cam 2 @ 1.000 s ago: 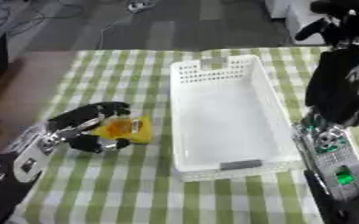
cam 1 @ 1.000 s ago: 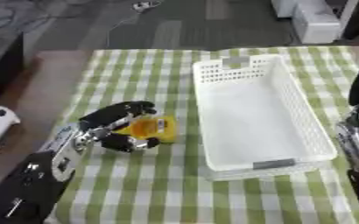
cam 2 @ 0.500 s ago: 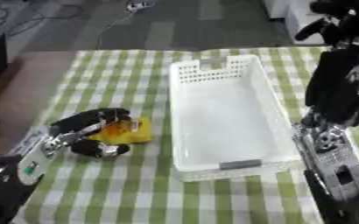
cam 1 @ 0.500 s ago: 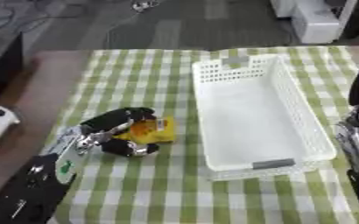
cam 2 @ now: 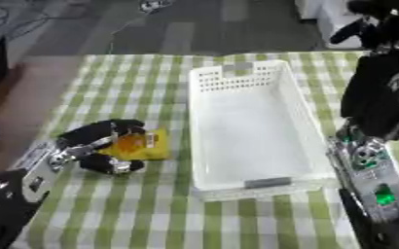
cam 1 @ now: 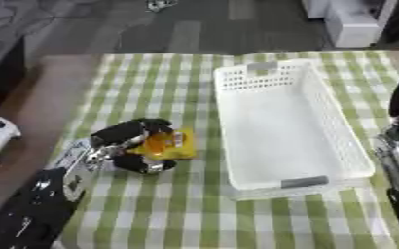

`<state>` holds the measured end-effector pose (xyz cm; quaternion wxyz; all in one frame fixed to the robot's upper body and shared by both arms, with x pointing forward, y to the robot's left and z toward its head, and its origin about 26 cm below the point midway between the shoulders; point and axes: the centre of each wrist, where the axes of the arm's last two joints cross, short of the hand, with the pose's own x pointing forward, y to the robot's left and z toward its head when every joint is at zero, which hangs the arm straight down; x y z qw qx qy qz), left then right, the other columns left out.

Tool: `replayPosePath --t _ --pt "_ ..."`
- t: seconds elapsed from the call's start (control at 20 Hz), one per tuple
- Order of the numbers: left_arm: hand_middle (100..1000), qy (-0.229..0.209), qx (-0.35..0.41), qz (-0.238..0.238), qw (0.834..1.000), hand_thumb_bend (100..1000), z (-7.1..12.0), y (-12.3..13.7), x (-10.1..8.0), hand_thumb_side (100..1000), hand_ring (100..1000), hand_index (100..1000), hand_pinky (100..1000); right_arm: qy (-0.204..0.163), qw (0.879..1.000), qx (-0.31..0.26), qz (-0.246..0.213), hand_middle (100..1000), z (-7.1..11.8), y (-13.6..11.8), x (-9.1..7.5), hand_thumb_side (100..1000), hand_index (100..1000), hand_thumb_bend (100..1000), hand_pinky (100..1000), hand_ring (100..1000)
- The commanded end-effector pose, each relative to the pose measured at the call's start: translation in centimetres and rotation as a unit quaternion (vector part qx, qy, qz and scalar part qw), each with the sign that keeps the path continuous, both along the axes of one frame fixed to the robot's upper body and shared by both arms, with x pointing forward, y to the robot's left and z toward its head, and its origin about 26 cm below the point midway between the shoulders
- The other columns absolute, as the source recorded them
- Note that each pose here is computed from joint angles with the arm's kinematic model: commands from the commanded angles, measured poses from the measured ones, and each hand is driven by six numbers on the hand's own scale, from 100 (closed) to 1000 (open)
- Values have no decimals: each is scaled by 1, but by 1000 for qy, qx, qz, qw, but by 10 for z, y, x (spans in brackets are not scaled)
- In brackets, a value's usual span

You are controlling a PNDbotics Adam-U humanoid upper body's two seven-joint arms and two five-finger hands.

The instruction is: Pick up objects on the table and place them in the box.

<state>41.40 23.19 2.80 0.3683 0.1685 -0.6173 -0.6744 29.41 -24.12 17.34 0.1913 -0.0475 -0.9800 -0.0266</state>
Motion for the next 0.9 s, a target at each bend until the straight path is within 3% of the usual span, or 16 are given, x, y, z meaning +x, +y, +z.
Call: replayPosePath --t 0.05,0.5,0.65,0.7,0.8,0.9 --pt "941 -19 5 6 1000 492 12 5 8 946 860 945 965 -12 1000 0 6 638 7 2 0 932 738 100 369 618" --pt "937 -6 31 27 999 487 0 16 10 902 851 955 939 -18 1000 10 17 638 12 7 2 933 739 100 370 618" --pt "890 -1 37 36 999 443 -5 19 10 814 770 948 851 -19 1000 13 20 638 13 9 2 934 740 100 370 618" --pt "896 1 38 38 999 446 -6 20 10 819 777 950 859 -19 1000 13 21 637 13 9 2 934 740 100 370 618" --pt "804 3 40 45 998 364 -8 21 10 694 584 911 630 -20 999 14 22 637 14 10 2 934 740 100 370 618" --pt "709 7 39 54 998 255 -11 22 10 590 462 848 426 -20 999 14 23 637 14 10 3 934 740 100 370 618"
